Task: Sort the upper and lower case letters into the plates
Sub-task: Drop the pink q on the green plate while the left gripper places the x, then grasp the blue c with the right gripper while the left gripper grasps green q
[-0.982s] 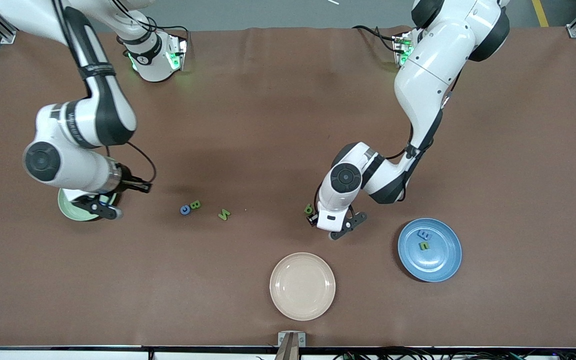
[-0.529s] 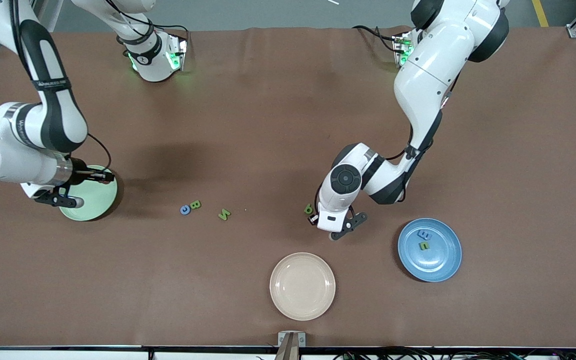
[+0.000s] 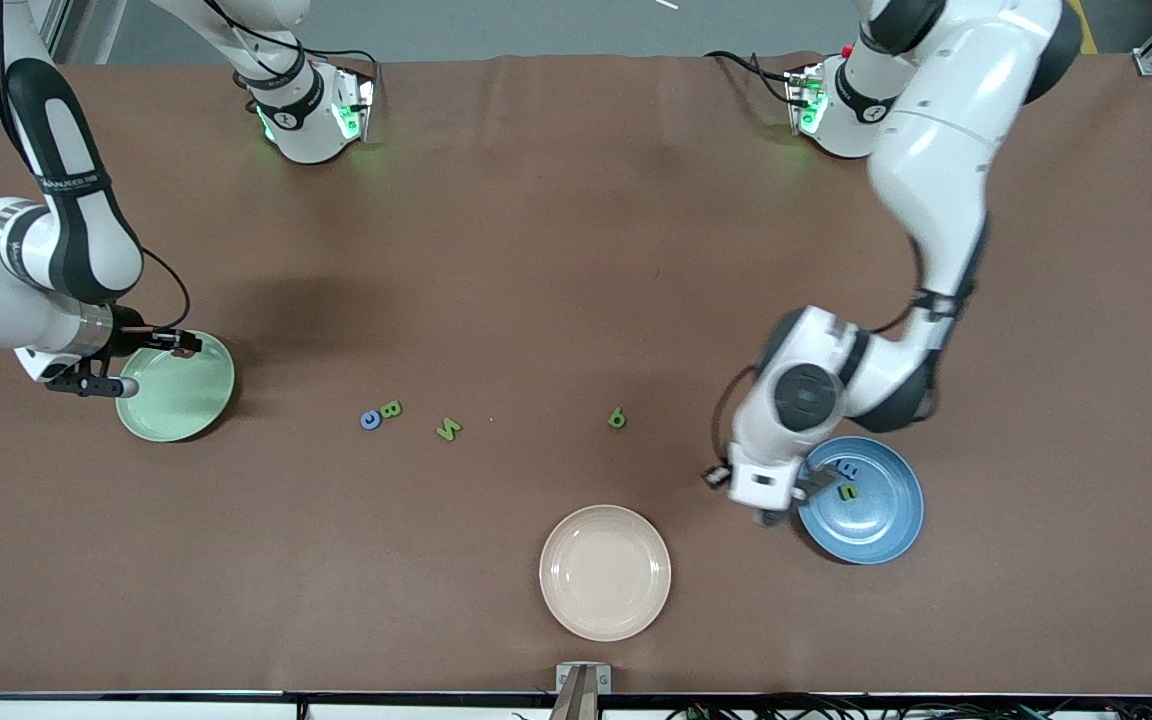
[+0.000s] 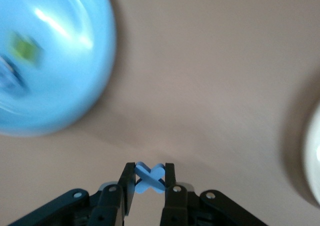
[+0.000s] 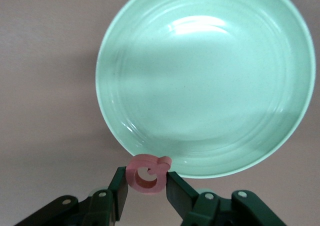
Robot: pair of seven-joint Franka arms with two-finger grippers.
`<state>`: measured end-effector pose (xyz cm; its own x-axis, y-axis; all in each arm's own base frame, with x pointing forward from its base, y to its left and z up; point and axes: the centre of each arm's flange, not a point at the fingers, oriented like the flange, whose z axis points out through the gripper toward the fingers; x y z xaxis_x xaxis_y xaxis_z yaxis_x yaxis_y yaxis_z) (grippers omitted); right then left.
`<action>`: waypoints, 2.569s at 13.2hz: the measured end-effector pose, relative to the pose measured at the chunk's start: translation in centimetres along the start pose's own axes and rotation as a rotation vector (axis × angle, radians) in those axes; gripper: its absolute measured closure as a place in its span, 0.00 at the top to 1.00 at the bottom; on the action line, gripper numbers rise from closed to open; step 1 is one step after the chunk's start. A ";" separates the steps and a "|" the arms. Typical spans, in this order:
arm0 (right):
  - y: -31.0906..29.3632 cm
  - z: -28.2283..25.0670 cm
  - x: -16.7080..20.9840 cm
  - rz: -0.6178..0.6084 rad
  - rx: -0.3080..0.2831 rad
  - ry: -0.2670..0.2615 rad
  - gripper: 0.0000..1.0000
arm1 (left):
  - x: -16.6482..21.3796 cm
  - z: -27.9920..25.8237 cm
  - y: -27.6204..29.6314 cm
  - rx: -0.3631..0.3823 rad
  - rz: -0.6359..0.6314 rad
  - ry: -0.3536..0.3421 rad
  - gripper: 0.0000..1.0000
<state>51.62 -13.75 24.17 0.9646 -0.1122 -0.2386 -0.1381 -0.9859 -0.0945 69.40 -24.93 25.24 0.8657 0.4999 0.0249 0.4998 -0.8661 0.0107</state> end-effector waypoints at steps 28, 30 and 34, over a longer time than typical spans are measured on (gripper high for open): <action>-25.1 -2.3 2.2 0.294 -0.045 0.112 1.00 | -21.2 4.7 13.0 -0.030 -0.283 -0.069 0.73; -27.6 -0.5 2.4 0.428 -0.026 0.150 1.00 | -21.3 5.4 13.0 -0.025 -0.317 -0.062 0.70; -28.0 3.2 4.1 0.696 0.008 0.178 1.00 | -21.2 6.5 13.0 -0.013 -0.343 -0.024 0.66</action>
<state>58.68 13.77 22.74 0.6737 -0.7341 -0.0847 -0.7358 -0.6770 0.0148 57.71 -46.72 18.36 0.6479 0.7617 -0.0060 0.7615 -0.6476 0.0268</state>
